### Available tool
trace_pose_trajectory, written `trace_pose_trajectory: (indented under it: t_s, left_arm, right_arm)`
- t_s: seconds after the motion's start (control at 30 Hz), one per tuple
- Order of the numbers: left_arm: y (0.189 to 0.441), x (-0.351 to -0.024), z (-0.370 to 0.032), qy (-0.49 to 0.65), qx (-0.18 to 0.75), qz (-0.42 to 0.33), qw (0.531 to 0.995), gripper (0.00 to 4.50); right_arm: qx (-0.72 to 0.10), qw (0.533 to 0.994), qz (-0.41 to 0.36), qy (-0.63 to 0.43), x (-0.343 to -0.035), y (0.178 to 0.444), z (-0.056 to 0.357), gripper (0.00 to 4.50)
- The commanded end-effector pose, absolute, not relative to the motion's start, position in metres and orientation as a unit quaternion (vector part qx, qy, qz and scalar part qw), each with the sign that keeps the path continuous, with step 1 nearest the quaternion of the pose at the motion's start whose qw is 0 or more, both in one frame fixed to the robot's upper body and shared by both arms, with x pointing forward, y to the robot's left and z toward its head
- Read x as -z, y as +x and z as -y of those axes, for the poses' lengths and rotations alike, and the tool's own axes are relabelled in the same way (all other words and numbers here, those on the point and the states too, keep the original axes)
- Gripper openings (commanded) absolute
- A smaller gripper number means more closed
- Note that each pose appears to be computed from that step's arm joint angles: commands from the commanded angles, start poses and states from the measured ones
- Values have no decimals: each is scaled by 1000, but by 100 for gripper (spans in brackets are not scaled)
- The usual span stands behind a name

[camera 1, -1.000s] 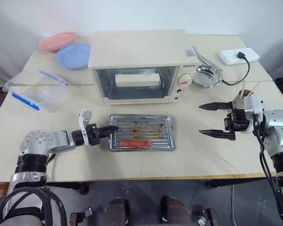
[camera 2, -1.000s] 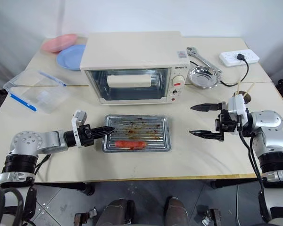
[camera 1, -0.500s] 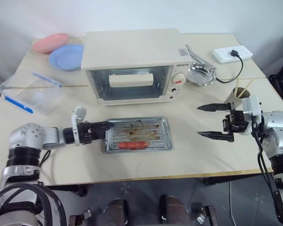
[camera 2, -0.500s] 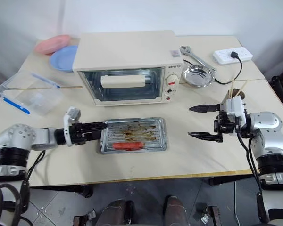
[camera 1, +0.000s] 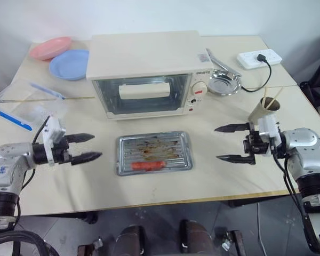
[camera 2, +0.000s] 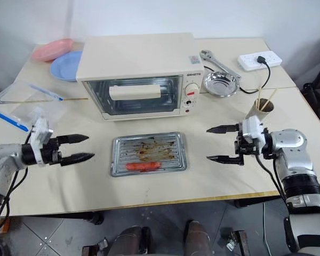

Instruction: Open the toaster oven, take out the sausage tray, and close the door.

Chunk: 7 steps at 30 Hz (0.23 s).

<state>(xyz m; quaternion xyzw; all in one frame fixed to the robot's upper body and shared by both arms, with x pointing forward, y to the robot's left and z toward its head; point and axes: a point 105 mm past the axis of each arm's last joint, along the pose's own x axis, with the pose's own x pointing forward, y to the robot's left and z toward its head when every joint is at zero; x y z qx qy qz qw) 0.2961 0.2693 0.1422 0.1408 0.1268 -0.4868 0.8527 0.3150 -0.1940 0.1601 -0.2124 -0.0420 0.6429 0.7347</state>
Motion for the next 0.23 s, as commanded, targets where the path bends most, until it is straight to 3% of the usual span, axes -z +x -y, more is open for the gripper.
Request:
trace_pose_trajectory:
  t_s: [0.03, 0.23]
  left_arm:
    - [288, -144, -288, 194, 486, -126, 843, 449]
    - [285, -138, -300, 187, 480, -129, 847, 449]
  right_arm:
    - [-655, 714, 41, -244, -156, 310, 199, 450]
    - [-647, 719, 33, -250, -147, 312, 204, 450]
